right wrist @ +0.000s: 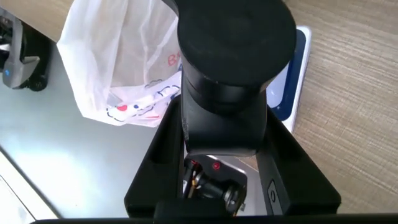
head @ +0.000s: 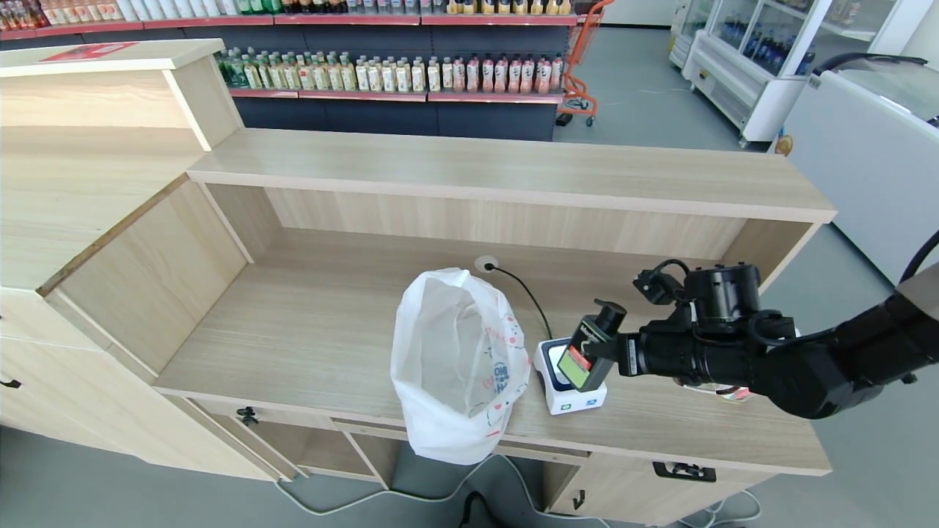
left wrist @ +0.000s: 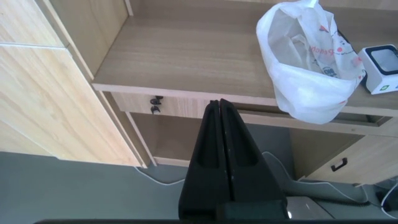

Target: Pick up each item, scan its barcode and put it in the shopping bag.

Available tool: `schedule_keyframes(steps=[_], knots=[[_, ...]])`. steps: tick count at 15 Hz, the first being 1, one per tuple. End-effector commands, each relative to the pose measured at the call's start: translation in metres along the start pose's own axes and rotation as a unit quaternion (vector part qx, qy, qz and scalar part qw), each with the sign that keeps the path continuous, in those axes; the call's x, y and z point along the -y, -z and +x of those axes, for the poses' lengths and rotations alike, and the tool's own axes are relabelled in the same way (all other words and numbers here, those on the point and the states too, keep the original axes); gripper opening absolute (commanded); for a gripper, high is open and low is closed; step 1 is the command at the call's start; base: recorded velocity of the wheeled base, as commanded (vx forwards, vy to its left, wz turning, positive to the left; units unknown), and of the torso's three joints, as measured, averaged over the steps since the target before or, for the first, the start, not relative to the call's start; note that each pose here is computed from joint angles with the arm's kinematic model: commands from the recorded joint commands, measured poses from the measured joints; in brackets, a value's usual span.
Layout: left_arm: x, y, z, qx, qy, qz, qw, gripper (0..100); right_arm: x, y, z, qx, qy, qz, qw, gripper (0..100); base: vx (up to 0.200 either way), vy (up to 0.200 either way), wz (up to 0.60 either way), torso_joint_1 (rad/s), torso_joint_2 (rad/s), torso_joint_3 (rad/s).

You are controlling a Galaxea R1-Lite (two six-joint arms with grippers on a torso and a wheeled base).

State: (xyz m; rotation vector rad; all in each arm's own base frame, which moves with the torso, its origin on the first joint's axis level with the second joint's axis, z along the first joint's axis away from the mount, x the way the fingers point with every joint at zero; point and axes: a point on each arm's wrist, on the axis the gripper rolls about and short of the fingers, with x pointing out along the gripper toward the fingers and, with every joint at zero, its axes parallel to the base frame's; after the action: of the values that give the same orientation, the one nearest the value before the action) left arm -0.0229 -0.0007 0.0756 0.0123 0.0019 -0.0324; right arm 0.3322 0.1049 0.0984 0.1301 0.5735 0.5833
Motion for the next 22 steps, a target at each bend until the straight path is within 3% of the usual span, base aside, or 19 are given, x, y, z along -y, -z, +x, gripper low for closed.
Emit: schedule_keyframes(steps=[1,8,22], knots=[[0.000,0.000,0.000,-0.001,0.000,0.000,1.0000,0,0.004,0.004,0.011,-0.006,0.000,0.001,1.000,0,0.000,0.000,0.00,0.000,0.00,0.000],[0.000,0.000,0.000,0.000,0.000,0.000,1.0000,0,0.011,-0.003,0.034,0.003,-0.002,-0.002,1.000,0,0.000,0.000,0.00,0.000,0.00,0.000],[0.000,0.000,0.000,0.000,0.000,0.000,1.0000,0,0.016,0.007,0.057,0.003,-0.009,-0.004,1.000,0,0.000,0.000,0.00,0.000,0.00,0.000]])
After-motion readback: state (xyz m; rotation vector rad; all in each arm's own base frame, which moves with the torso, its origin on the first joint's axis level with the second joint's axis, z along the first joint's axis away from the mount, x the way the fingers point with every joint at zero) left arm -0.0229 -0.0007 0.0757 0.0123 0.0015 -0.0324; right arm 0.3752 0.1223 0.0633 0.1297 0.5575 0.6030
